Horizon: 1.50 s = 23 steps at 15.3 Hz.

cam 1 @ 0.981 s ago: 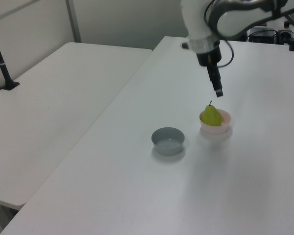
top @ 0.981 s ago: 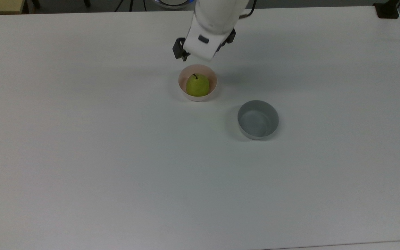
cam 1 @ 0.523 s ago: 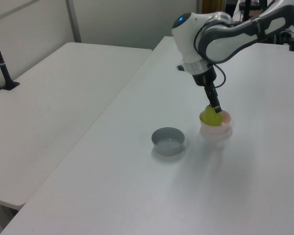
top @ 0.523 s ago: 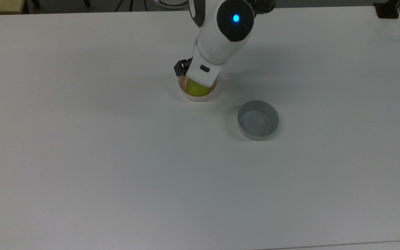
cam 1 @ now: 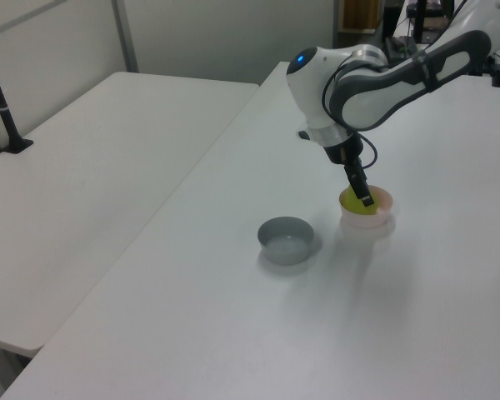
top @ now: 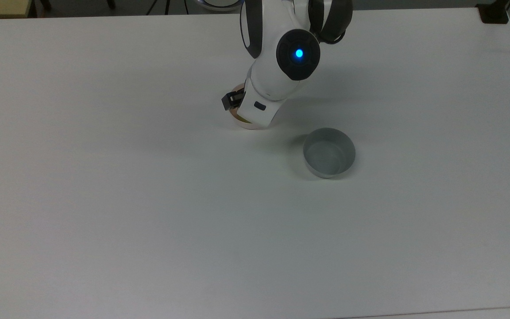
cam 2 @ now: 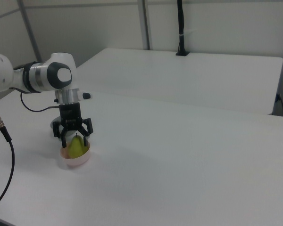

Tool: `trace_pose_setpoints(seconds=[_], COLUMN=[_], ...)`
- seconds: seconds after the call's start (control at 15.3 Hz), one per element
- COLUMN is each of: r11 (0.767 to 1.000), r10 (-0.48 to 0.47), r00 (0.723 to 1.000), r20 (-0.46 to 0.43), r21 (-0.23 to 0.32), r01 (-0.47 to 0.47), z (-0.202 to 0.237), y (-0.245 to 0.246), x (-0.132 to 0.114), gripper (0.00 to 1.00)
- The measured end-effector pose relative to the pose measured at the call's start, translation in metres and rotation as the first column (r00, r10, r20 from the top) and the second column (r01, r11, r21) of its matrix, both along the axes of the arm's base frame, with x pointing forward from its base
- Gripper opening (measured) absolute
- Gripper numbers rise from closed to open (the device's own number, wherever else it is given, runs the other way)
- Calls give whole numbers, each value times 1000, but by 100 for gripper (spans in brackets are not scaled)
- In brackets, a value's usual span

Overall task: Pick up a pear from the bowl
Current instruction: 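Lift the green pear up out of the pink bowl, then carry the pear sideways away from the pink bowl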

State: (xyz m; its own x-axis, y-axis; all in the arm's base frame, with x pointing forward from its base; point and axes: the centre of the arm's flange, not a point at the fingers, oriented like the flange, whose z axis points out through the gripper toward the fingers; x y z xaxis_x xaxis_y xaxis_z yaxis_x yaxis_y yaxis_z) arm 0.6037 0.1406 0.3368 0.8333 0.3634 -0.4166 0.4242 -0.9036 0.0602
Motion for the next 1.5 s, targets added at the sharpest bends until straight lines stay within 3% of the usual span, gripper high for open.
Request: trace_pose_setpoints(seconds=[0.46, 0.59, 1.05, 1.24, 1.5], r11=[1000, 1000, 1000, 1000, 998], r10=[6, 9, 12, 19, 27], r00=[1000, 1000, 1000, 999, 995], r20=[-11, -8, 9, 42, 93], r21=[-8, -8, -3, 16, 55], r01=[-6, -9, -12, -20, -32], z=[-15, -13, -5, 32, 119], y=[1, 2, 5, 6, 0], x=[1, 2, 5, 5, -7], gripper=[86, 70, 69, 69, 69])
